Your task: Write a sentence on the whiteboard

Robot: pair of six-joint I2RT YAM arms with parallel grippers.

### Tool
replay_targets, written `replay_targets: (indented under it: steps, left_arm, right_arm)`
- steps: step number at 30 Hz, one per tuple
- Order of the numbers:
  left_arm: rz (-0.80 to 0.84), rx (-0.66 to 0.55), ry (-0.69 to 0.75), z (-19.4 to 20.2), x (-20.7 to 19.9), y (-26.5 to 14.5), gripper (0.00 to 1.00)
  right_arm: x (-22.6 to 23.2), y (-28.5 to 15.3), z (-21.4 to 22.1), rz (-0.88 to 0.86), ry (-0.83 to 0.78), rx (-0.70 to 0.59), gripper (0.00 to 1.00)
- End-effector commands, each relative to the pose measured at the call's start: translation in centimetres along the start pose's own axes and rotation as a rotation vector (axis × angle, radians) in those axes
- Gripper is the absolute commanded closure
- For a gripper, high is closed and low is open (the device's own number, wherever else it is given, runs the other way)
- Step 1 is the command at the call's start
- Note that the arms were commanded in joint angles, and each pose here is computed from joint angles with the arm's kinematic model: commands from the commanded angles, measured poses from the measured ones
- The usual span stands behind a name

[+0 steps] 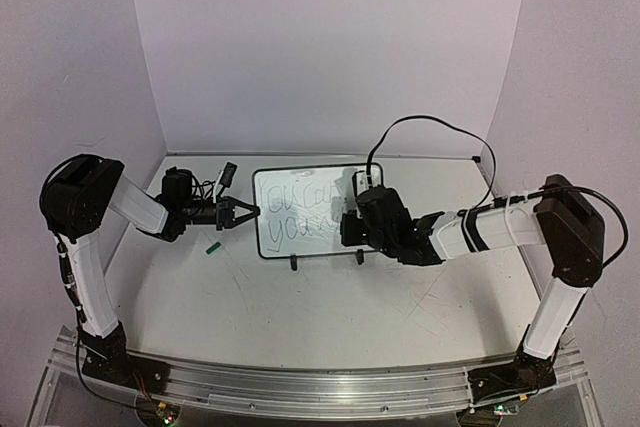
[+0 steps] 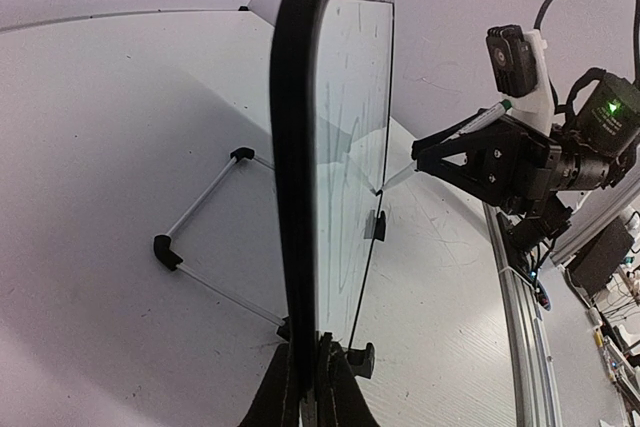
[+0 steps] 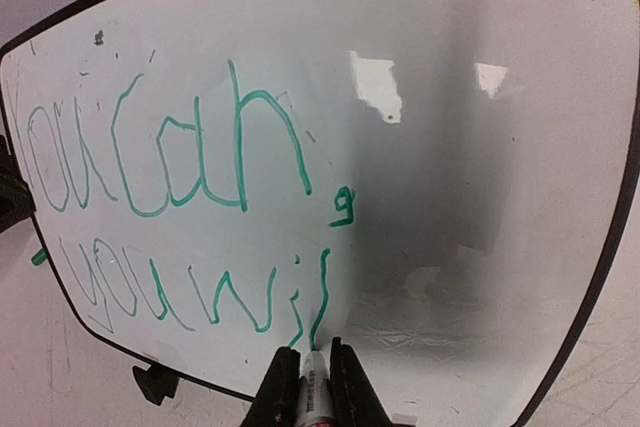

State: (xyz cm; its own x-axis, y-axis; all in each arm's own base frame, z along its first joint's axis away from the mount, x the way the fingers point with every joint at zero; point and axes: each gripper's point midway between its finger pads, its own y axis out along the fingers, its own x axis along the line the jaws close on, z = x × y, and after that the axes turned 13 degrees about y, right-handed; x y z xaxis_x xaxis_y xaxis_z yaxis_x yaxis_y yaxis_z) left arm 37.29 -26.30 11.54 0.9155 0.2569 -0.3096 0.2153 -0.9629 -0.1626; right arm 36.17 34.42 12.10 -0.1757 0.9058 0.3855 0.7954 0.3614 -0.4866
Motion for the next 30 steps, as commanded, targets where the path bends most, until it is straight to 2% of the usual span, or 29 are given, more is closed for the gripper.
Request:
replay_targets:
  steps: [1, 7, 13, 16, 30]
  left_arm:
    - [-0.078, 0.013, 0.029, -0.4, 1.4, 0.2, 1.0]
    - [-0.078, 0.016, 0.025, -0.3, 1.4, 0.2, 1.0]
    - [-0.078, 0.016, 0.025, -0.3, 1.4, 0.2, 1.0]
    - [-0.079, 0.016, 0.026, -0.3, 1.4, 0.2, 1.0]
    - [-0.079, 0.016, 0.029, -0.3, 1.3, 0.1, 1.0]
  right_arm:
    - [-1.9, 0.6, 0.6, 0.065, -0.009, -0.006, 1.0]
    - [-1.1, -1.4, -2.8, 0.057, -0.015, -0.081, 1.0]
    - [1.5, -4.6, -7.0, -0.043, 0.019, -0.141, 1.0]
    - [2.3, -5.1, -7.3, -0.092, 0.032, -0.141, 1.0]
    - [1.0, -1.9, -6.8, -0.019, -0.007, -0.142, 1.0]
